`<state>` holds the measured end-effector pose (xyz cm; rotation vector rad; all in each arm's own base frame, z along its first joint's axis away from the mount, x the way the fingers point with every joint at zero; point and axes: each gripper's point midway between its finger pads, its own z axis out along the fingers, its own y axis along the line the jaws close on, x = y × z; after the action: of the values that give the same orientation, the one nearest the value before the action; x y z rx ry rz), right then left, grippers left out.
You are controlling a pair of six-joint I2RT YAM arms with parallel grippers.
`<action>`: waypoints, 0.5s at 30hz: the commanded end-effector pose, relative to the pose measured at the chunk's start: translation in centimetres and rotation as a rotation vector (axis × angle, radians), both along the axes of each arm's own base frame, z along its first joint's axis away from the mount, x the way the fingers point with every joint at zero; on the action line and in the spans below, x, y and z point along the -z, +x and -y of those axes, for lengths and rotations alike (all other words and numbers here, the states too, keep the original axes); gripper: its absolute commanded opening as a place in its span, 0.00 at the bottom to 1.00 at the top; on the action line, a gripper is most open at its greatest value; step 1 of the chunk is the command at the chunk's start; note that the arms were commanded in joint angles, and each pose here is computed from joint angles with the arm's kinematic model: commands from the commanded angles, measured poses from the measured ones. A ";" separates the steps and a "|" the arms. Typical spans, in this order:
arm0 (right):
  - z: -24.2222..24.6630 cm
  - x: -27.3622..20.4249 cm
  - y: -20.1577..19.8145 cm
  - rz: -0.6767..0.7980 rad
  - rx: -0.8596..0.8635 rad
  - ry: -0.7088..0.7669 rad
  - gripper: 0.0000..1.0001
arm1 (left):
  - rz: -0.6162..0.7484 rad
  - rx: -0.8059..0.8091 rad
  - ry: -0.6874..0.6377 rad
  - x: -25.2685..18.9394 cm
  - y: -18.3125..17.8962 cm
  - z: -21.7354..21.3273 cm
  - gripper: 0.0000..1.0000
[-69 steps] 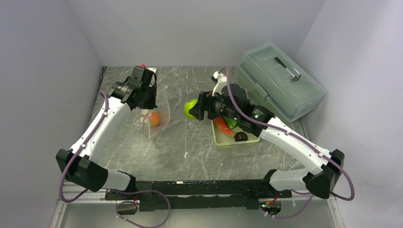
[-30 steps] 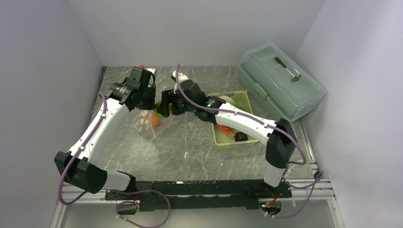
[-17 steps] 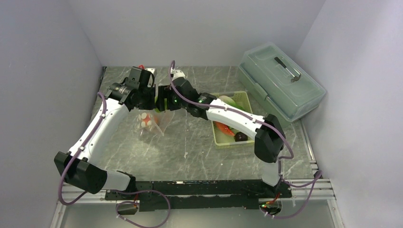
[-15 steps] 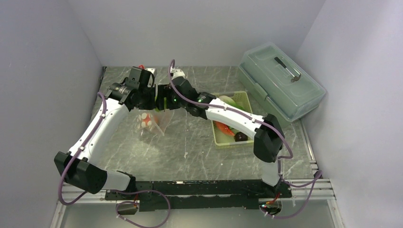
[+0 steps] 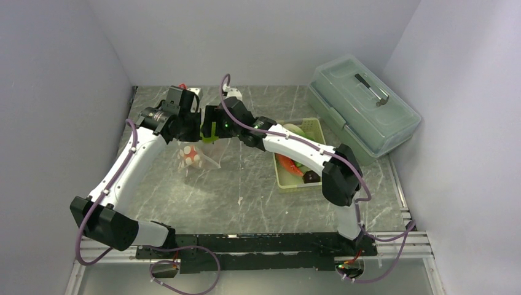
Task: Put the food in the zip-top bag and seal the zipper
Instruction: Place the fake fruit in the zipper food storage bag.
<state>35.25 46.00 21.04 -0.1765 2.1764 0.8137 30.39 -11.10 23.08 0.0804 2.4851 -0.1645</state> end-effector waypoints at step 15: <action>0.4 -4.7 -0.5 0.070 -0.023 0.099 0.92 | 0.028 -0.011 -0.017 -0.4 0.9 -0.4 0.00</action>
<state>35.29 46.23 21.45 -0.1728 2.1509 0.8451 30.65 -10.57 23.11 0.0550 2.4837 -0.1657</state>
